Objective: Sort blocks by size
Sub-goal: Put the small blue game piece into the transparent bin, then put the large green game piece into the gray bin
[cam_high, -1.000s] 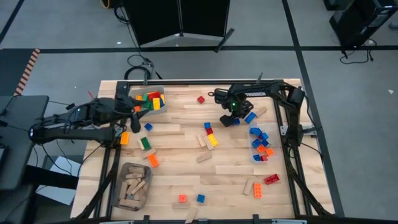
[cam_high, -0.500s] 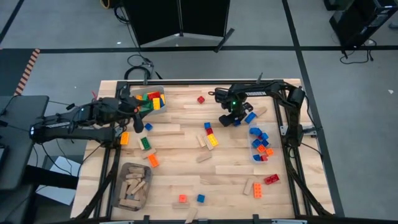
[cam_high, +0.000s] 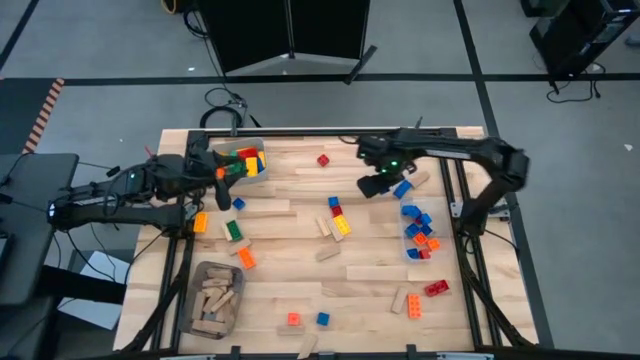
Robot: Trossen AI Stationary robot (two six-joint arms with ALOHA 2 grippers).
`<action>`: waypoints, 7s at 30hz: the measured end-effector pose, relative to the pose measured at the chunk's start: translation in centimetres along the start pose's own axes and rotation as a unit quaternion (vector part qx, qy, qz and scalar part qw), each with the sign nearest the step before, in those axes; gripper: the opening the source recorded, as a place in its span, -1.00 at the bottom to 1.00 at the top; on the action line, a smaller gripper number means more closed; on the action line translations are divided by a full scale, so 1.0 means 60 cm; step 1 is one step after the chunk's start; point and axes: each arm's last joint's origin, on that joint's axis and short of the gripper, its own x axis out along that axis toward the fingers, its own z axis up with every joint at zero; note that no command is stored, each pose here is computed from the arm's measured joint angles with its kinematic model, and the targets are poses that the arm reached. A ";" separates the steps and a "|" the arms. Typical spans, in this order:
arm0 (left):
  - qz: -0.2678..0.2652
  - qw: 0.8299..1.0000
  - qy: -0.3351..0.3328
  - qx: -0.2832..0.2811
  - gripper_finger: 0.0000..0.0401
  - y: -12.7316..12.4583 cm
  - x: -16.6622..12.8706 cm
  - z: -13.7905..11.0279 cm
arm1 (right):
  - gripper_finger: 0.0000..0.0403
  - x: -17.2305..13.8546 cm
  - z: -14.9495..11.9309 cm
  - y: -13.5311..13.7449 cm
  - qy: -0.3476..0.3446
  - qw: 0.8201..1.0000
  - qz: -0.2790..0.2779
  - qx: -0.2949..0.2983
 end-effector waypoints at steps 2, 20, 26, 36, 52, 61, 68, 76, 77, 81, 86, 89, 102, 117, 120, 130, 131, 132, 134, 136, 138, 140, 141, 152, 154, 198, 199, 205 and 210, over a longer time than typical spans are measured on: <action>0.000 1.000 -0.009 -0.003 -0.08 0.000 0.000 0.003 | -0.21 -0.034 -0.028 -0.004 -0.023 1.000 -0.007 0.009; -0.025 0.999 0.043 0.008 -0.08 -0.033 0.052 -0.005 | -0.17 0.001 -0.275 -0.025 -0.060 0.992 -0.014 0.108; -0.011 0.995 0.100 -0.016 -0.08 -0.049 0.084 0.000 | -0.04 -0.001 -0.300 -0.020 -0.076 0.994 -0.011 0.075; 0.069 0.968 0.232 -0.061 -0.08 -0.056 0.108 0.031 | 0.28 -0.008 -0.324 -0.014 -0.090 0.995 -0.001 0.033; 0.184 0.900 0.352 -0.181 -0.08 -0.049 0.097 0.013 | 0.34 -0.042 -0.334 -0.033 -0.198 0.980 0.035 0.002; 0.266 0.842 0.406 -0.235 -0.06 -0.056 0.118 -0.017 | 0.36 -0.043 -0.334 -0.032 -0.201 0.979 0.034 -0.018; 0.305 0.787 0.491 -0.214 0.20 -0.069 0.142 -0.050 | 0.35 -0.043 -0.334 -0.031 -0.202 0.978 0.036 -0.026; 0.331 0.739 0.564 -0.159 0.62 -0.085 0.173 -0.087 | 0.35 -0.043 -0.334 -0.030 -0.200 0.978 0.038 -0.035; 0.323 0.736 0.574 -0.154 0.65 -0.088 0.178 -0.092 | 0.35 -0.043 -0.334 -0.029 -0.199 0.979 0.039 -0.037; 0.273 0.728 0.616 -0.129 0.68 -0.105 0.200 -0.112 | 0.34 -0.043 -0.334 -0.029 -0.199 0.978 0.040 -0.040; 0.217 0.708 0.666 -0.088 0.68 -0.115 0.218 -0.143 | 0.36 -0.044 -0.334 -0.027 -0.200 0.978 0.046 -0.041; 0.192 0.693 0.692 -0.064 0.68 -0.115 0.216 -0.167 | 0.36 -0.044 -0.334 -0.026 -0.200 0.978 0.046 -0.041; 0.086 0.675 0.732 -0.033 0.68 -0.115 0.204 -0.224 | 0.36 -0.047 -0.331 -0.012 -0.209 0.973 0.093 -0.034; 0.086 0.698 0.711 0.022 0.68 -0.110 0.209 -0.223 | 0.36 -0.048 -0.331 -0.007 -0.209 0.971 0.113 -0.011; 0.086 0.706 0.703 0.018 0.68 -0.110 0.214 -0.220 | 0.35 -0.049 -0.330 -0.005 -0.211 0.970 0.118 -0.010; 0.115 0.751 0.650 0.013 0.68 -0.116 0.243 -0.156 | 0.36 -0.050 -0.330 -0.003 -0.216 0.968 0.125 -0.013; 0.120 0.751 0.650 0.007 0.68 -0.116 0.243 -0.150 | 0.36 -0.050 -0.330 -0.003 -0.216 0.968 0.126 -0.013; 0.128 0.749 0.650 -0.004 0.68 -0.116 0.243 -0.145 | 0.35 -0.050 -0.330 -0.002 -0.216 0.968 0.127 -0.013; 0.150 0.744 0.650 -0.043 0.68 -0.117 0.243 -0.138 | 0.34 -0.050 -0.329 -0.002 -0.217 0.968 0.128 -0.013; 0.170 0.736 0.649 -0.091 0.68 -0.119 0.242 -0.135 | 0.33 -0.050 -0.329 -0.002 -0.217 0.968 0.129 -0.013; 0.194 0.724 0.648 -0.138 0.68 -0.120 0.242 -0.136 | 0.33 -0.050 -0.329 -0.001 -0.217 0.968 0.129 -0.013; 0.217 0.710 0.644 -0.184 0.68 -0.122 0.242 -0.136 | 0.34 -0.050 -0.329 -0.001 -0.218 0.967 0.128 -0.016; 0.230 0.705 0.639 -0.204 0.68 -0.123 0.243 -0.136 | 0.34 -0.050 -0.329 -0.001 -0.218 0.967 0.128 -0.018; 0.355 0.679 0.552 -0.330 0.68 -0.114 0.253 -0.147 | 0.34 -0.050 -0.329 -0.002 -0.220 0.967 0.125 -0.030; 0.360 0.678 0.553 -0.325 0.68 -0.113 0.251 -0.152 | 0.34 -0.051 -0.329 -0.001 -0.220 0.967 0.124 -0.034; 0.479 0.558 0.458 -0.499 0.68 -0.131 0.236 -0.205 | 0.31 -0.055 -0.340 0.019 -0.147 0.920 0.183 -0.313; 0.479 0.559 0.456 -0.499 0.68 -0.130 0.236 -0.207 | 0.31 -0.055 -0.340 0.019 -0.146 0.920 0.184 -0.314; 0.473 0.562 0.439 -0.517 0.64 -0.128 0.236 -0.234 | 0.32 -0.055 -0.340 0.019 -0.146 0.920 0.184 -0.314; 0.461 0.564 0.421 -0.541 0.42 -0.127 0.235 -0.253 | 0.31 -0.055 -0.340 0.019 -0.145 0.920 0.184 -0.314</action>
